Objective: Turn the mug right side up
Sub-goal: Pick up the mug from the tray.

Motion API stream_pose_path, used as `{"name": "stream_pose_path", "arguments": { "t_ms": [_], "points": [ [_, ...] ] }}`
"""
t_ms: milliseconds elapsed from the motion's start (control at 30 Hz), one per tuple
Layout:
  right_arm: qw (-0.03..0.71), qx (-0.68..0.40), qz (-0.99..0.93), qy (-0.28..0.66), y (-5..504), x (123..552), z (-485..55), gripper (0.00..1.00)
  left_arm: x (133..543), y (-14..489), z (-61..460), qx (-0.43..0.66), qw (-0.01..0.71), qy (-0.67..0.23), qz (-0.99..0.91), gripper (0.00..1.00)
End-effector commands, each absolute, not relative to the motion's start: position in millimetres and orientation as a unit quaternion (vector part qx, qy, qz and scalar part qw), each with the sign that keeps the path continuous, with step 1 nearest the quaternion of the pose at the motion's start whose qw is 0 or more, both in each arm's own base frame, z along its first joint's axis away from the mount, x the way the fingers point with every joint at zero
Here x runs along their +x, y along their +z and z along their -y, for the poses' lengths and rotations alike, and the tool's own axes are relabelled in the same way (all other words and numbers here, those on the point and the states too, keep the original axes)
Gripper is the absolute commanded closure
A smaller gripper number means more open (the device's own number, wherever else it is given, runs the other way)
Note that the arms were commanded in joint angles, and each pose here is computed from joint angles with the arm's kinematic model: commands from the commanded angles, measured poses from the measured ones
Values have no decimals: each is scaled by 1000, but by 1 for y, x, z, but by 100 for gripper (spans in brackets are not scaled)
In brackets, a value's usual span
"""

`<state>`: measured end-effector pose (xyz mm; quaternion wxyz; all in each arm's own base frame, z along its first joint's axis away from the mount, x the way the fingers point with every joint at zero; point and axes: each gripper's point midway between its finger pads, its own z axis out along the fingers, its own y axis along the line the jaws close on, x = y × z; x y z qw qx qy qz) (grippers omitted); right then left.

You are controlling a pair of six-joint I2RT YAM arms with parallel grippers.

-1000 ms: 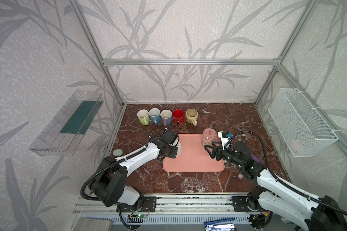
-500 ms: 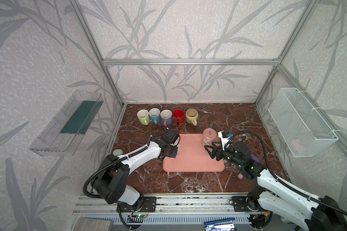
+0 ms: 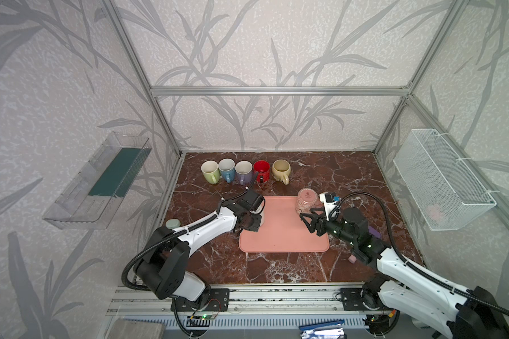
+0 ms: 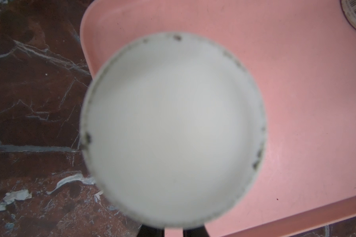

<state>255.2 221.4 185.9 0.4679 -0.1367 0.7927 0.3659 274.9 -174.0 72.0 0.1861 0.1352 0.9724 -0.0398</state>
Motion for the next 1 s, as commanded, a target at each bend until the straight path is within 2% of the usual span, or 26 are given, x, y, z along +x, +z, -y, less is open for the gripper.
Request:
{"name": "stream_pose_path", "arguments": {
  "t_ms": [0, 267, 667, 967],
  "points": [
    [469, -140, -789, 371, 189, 257, -225, 31, 280, 96, 178, 124, 221, -54, -966, 100],
    [461, -142, -797, 364, 179, 262, -228, 31, 272, 104, 176, 114, 244, -78, -960, 100],
    [461, -147, -797, 363, 178, 262, -229, 31, 285, 124, 191, 128, 267, -102, -950, 100],
    [443, -175, -783, 400, 190, 256, -246, 30, 299, 185, 209, 139, 331, -151, -921, 100]
  ]
}}
